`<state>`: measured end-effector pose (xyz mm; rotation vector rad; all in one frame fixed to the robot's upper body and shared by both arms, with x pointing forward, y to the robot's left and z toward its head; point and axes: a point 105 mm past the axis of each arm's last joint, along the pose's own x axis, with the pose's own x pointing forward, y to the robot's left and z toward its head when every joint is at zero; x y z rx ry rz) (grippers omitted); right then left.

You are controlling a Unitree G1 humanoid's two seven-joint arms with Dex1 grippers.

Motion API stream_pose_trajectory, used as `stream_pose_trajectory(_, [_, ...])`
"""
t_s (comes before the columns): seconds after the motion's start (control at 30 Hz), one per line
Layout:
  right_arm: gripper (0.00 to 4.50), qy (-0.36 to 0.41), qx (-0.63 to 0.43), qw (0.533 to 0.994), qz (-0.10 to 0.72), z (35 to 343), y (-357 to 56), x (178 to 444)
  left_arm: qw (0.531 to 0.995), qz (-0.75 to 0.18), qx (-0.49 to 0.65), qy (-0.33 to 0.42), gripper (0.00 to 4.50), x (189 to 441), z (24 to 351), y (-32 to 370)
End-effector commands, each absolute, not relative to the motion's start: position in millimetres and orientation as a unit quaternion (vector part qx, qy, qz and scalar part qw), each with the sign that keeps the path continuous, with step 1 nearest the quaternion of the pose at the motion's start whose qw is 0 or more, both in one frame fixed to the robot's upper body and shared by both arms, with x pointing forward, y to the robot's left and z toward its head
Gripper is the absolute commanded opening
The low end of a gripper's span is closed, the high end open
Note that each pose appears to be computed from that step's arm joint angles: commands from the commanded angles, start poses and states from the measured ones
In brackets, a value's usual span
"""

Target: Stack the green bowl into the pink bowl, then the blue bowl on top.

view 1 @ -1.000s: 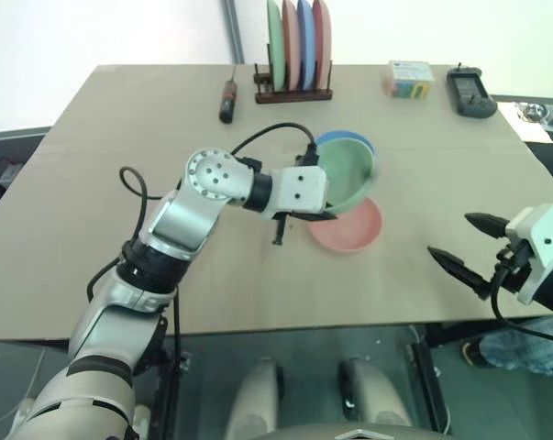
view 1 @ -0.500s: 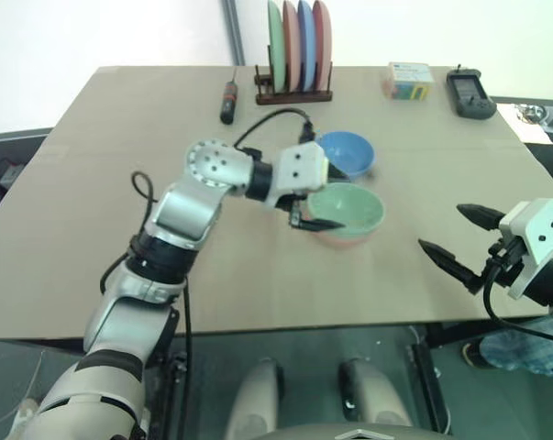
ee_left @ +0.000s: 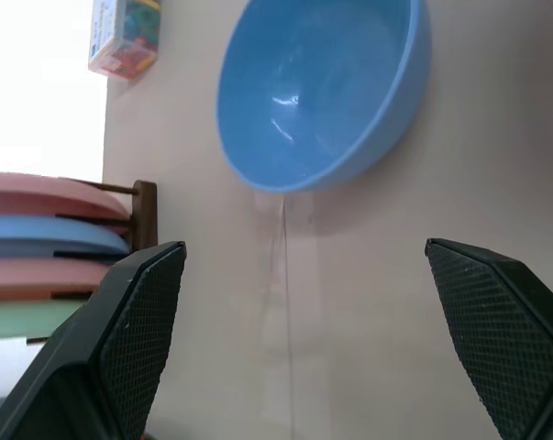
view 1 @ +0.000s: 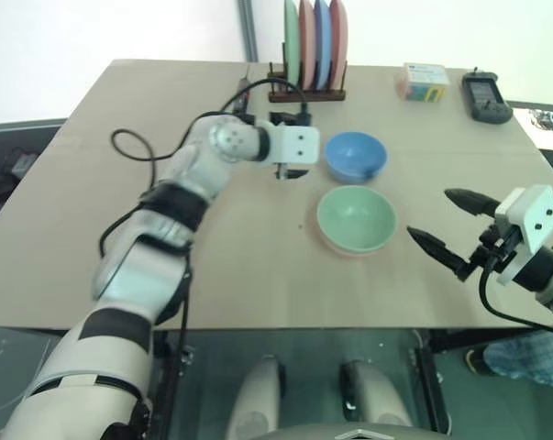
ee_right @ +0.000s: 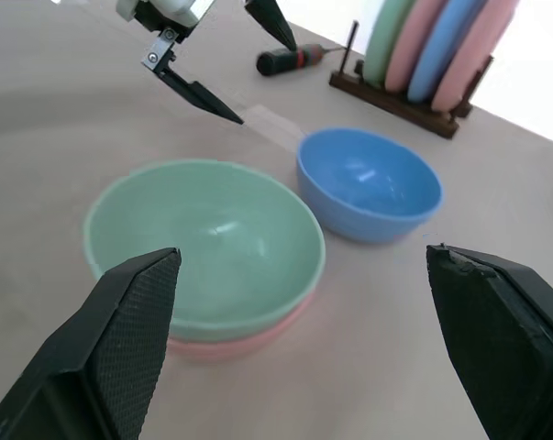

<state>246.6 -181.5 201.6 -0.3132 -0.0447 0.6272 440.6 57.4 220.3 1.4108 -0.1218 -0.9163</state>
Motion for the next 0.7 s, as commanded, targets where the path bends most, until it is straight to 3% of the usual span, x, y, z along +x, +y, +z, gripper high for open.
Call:
stream_pose_trajectory(0.03, [4.50,-0.064,-0.166,0.944,0.278,220.3,-185.8,233.3,0.635,-0.389,0.662,-0.081,4.46,447.6,222.2,43.9])
stream_pose_trajectory(0.33, [4.50,-0.065,-0.168,0.953,0.245,219.6,-189.1,221.0,0.595,-0.384,0.701,-0.087,4.46,449.3,200.5,14.9])
stream_pose_trajectory(0.43, [4.50,-0.065,-0.168,0.953,0.244,219.3,-187.7,220.7,0.584,-0.383,0.710,-0.090,3.82,448.6,195.0,8.5])
stream_pose_trajectory(0.5, [4.50,-0.064,-0.170,0.953,0.242,219.0,-187.8,221.3,0.580,-0.379,0.716,-0.085,3.14,449.2,190.4,6.2])
stream_pose_trajectory(0.53, [4.50,-0.064,-0.170,0.953,0.242,218.9,-187.9,221.5,0.576,-0.377,0.721,-0.084,2.49,449.5,188.8,5.7])
stream_pose_trajectory(0.57, [4.50,-0.063,-0.171,0.953,0.242,218.8,-188.1,221.8,0.573,-0.375,0.723,-0.085,2.40,449.6,187.8,5.0])
stream_pose_trajectory(0.6, [4.50,-0.062,-0.171,0.953,0.241,218.6,-188.2,222.2,0.574,-0.374,0.724,-0.083,1.90,449.7,186.9,4.4])
stream_pose_trajectory(0.7, [4.50,-0.061,-0.173,0.953,0.242,218.1,-188.1,223.6,0.573,-0.375,0.724,-0.080,1.00,449.6,184.6,3.9])
